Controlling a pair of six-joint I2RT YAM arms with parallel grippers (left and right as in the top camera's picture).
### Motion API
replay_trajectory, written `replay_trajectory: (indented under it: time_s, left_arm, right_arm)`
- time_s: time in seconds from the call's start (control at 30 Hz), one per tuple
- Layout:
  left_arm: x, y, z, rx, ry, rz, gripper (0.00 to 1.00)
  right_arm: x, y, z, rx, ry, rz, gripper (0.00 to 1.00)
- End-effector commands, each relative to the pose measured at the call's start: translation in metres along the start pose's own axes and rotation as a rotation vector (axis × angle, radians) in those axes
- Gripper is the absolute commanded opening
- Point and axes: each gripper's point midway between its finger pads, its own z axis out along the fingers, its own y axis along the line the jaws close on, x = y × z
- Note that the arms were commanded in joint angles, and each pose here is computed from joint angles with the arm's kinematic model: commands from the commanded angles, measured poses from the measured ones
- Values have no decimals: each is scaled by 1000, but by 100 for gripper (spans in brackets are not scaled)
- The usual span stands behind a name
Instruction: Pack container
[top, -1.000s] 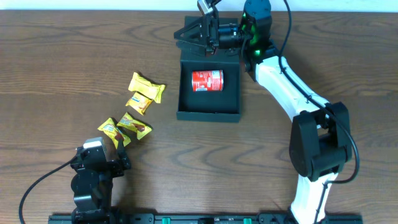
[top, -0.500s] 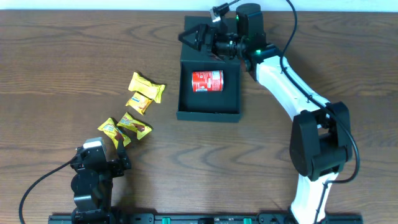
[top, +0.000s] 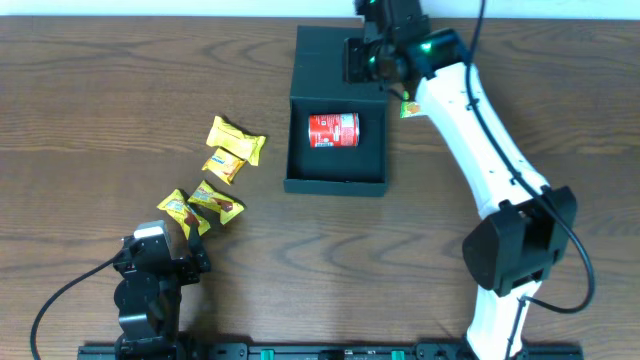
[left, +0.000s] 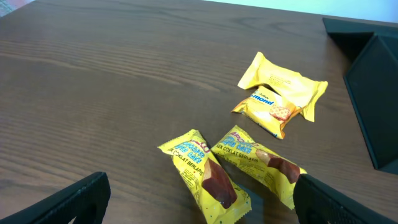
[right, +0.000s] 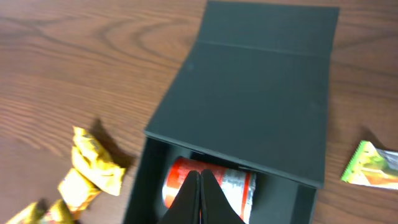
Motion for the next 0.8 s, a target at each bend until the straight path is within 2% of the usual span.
replay_trajectory:
  time_s: [0.0,0.43,0.77]
  left_arm:
    - [7,3,2,-17,17,2,95]
    - [7,4,2,-17,17,2,95]
    - [7,3,2,-17,17,2,95]
  right_arm:
    - [22,-11,23,96,37,-38,2]
    - [71,-14,92,122,134,-22,2]
    - [93,-9,120,124,179,-37,2]
